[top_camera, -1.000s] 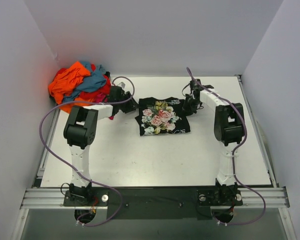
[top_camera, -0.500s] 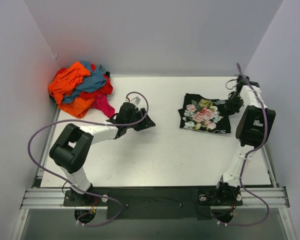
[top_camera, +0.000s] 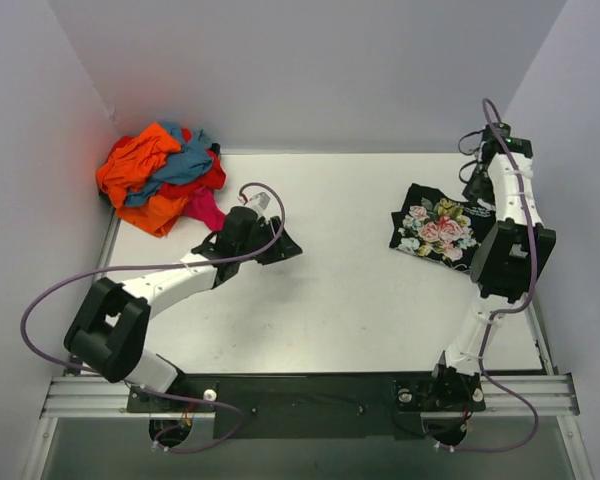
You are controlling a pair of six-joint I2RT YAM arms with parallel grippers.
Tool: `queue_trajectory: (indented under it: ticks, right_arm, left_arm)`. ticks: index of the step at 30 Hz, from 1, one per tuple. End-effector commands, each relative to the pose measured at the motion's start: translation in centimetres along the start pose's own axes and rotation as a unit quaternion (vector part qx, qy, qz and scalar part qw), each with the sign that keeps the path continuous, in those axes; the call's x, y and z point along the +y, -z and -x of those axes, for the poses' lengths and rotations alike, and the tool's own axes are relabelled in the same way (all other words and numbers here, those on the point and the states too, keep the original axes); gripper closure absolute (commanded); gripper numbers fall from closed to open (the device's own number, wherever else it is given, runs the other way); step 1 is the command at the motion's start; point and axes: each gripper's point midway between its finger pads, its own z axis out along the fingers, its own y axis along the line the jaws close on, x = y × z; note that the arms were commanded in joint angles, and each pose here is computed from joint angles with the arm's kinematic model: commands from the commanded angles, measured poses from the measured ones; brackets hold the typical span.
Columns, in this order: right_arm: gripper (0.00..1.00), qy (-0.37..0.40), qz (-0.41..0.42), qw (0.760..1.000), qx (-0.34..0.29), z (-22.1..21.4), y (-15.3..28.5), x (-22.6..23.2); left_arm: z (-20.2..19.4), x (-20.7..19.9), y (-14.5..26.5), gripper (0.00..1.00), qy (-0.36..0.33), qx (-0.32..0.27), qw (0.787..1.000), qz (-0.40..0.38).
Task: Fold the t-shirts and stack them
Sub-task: Put the neatly folded tshirt into the corner of the board with the right arm
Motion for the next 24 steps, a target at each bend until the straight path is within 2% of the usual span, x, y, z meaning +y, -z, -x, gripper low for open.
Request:
queue_trajectory:
  ticks: [1,2,3,4,6,8,10,12,17,24]
  right_arm:
    - [0.43,0.044,0.037,0.998,-0.009,-4.0,5.3,2.6]
    - [0.44,0.034,0.062,0.997,-0.027,-3.9,6.4,3.8]
    - [0.47,0.035,0.084,0.996,-0.008,-5.7,6.2,4.9]
    - [0.48,0.034,0.109,0.993,-0.023,-5.9,6.8,6.3]
    - [0.52,0.033,0.143,0.989,-0.015,-7.6,6.9,8.5]
    - [0.68,0.050,0.168,0.985,-0.007,-9.1,7.0,10.9]
    - [0.75,0.070,0.176,0.982,-0.005,-10.0,7.2,13.2]
    - [0.79,0.094,0.176,0.980,-0.001,-11.0,7.0,15.3]
    - [0.79,0.124,0.177,0.976,0.028,-13.4,5.3,18.8]
    - [0.82,0.140,0.142,0.978,0.059,-15.9,2.5,19.2]
  left_arm:
    - [3.5,-2.2,3.2,0.45,-0.046,-0.054,0.997,-0.003]
    - [3.8,-2.3,3.6,0.45,-0.051,-0.062,0.997,-0.001]
    - [3.6,-2.0,4.3,0.45,-0.053,-0.058,0.997,0.005]
    - [3.7,-1.6,4.6,0.45,-0.055,-0.058,0.997,0.011]
    - [4.2,-1.3,5.5,0.45,-0.054,-0.066,0.996,0.014]
    - [4.6,-0.8,6.3,0.45,-0.053,-0.075,0.996,0.016]
    - [5.0,-0.1,7.1,0.45,-0.050,-0.088,0.995,0.022]
    - [5.2,0.3,7.6,0.45,-0.051,-0.096,0.994,0.024]
    - [5.2,1.0,8.6,0.45,-0.051,-0.114,0.992,0.028]
    - [5.1,1.5,8.8,0.45,-0.056,-0.118,0.991,0.033]
